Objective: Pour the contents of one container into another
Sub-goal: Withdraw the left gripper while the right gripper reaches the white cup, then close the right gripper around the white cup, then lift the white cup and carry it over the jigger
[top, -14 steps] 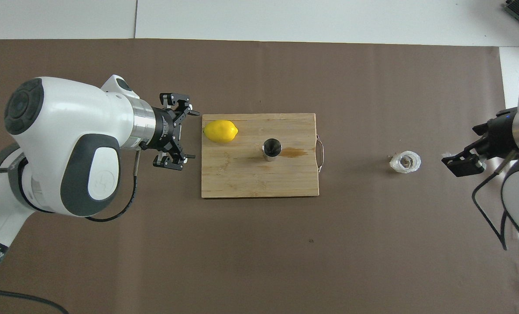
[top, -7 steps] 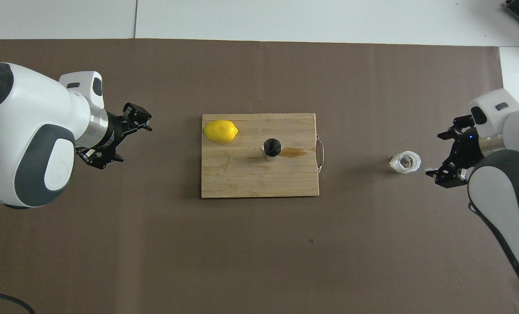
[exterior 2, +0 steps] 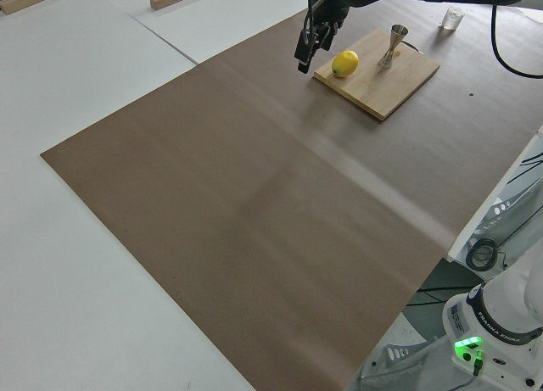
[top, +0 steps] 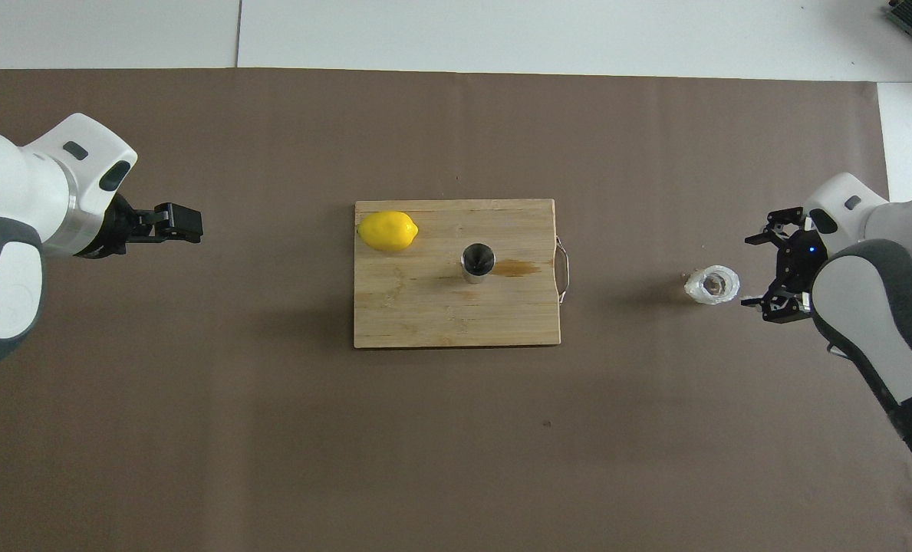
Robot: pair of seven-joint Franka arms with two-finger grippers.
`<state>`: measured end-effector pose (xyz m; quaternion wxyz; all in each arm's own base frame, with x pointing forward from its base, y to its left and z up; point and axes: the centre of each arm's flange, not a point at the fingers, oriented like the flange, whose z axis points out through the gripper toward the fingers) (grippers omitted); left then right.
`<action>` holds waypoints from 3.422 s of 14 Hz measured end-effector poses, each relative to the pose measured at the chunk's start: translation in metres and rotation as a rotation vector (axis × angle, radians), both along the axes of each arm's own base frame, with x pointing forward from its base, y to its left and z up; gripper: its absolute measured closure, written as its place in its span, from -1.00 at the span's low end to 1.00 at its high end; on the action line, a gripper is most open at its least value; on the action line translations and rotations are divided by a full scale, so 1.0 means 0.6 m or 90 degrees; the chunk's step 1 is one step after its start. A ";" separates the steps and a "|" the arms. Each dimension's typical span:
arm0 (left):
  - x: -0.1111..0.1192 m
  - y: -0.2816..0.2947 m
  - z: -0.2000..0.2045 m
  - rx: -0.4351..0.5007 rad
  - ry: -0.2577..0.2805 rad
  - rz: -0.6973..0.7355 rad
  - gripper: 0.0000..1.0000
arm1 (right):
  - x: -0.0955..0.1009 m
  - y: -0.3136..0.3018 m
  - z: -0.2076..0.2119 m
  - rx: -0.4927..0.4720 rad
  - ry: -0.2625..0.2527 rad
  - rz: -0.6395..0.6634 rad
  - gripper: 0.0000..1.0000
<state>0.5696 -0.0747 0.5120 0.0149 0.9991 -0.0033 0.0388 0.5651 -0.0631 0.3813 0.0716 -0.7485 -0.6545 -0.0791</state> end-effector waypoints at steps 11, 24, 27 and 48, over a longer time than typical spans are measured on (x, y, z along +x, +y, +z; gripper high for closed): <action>-0.054 0.027 0.206 0.037 0.020 -0.173 -1.00 | -0.025 -0.047 -0.122 0.112 -0.033 0.082 -1.00; -0.067 0.027 0.211 0.018 0.056 -0.070 -1.00 | -0.032 -0.059 -0.183 0.172 -0.047 0.063 0.01; -0.066 0.044 0.214 0.018 0.052 -0.057 -1.00 | -0.030 -0.056 -0.181 0.176 -0.048 0.056 0.01; -0.072 0.043 0.201 0.017 0.065 -0.057 -1.00 | 0.022 0.282 0.054 0.087 -0.011 -0.048 0.01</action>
